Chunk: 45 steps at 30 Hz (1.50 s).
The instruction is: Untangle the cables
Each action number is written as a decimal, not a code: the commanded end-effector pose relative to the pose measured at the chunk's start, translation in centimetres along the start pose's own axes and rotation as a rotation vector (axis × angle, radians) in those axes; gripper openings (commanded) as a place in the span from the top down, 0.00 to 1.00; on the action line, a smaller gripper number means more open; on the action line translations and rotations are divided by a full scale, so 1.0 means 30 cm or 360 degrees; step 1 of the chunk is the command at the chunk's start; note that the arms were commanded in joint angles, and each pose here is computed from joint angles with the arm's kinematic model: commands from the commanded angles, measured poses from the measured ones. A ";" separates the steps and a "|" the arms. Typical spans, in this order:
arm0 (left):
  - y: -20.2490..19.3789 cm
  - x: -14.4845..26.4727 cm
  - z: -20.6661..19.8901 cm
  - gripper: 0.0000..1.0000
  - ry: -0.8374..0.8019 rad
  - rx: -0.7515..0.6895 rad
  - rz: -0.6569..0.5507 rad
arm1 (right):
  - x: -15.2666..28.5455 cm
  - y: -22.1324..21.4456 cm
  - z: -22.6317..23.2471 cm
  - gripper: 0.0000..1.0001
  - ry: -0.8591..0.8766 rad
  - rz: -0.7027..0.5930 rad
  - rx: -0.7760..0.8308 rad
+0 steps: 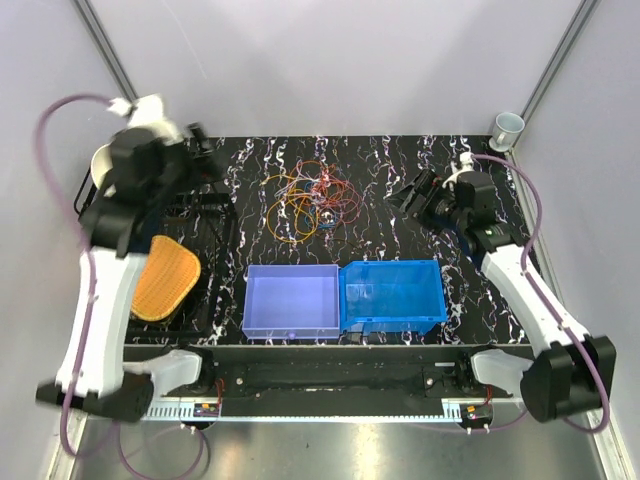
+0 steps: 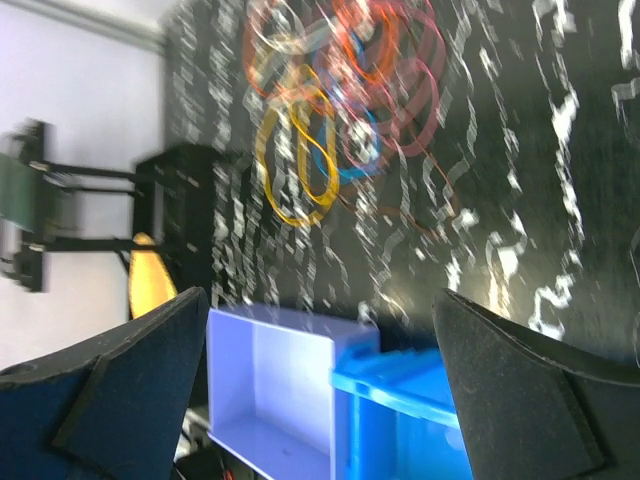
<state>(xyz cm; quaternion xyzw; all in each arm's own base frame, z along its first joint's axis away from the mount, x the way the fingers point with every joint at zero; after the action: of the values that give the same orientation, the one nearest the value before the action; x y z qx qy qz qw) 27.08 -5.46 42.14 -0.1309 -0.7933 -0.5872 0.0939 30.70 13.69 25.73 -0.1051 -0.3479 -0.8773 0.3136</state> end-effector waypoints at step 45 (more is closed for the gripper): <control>-0.752 -1.109 -0.015 0.37 -0.0051 -0.0736 0.0894 | -0.139 -0.139 -0.143 0.00 -0.0129 0.0447 0.0092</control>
<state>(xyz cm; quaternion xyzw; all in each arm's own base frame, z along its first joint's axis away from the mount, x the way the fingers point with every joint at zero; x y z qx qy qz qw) 50.03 -13.75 10.87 -0.3596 -0.5615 -0.7001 0.2556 31.08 14.44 17.62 -0.2071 -0.3600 -0.8123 0.4095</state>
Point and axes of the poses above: each gripper's point midway between its finger pads, its own x axis back along the fingers, its own z axis along the line the jaws close on, y = z × x, the point moved 4 cm from there along x, back along the fingers, and after that the axes turned 2 degrees about -x, right-handed, at the moved point
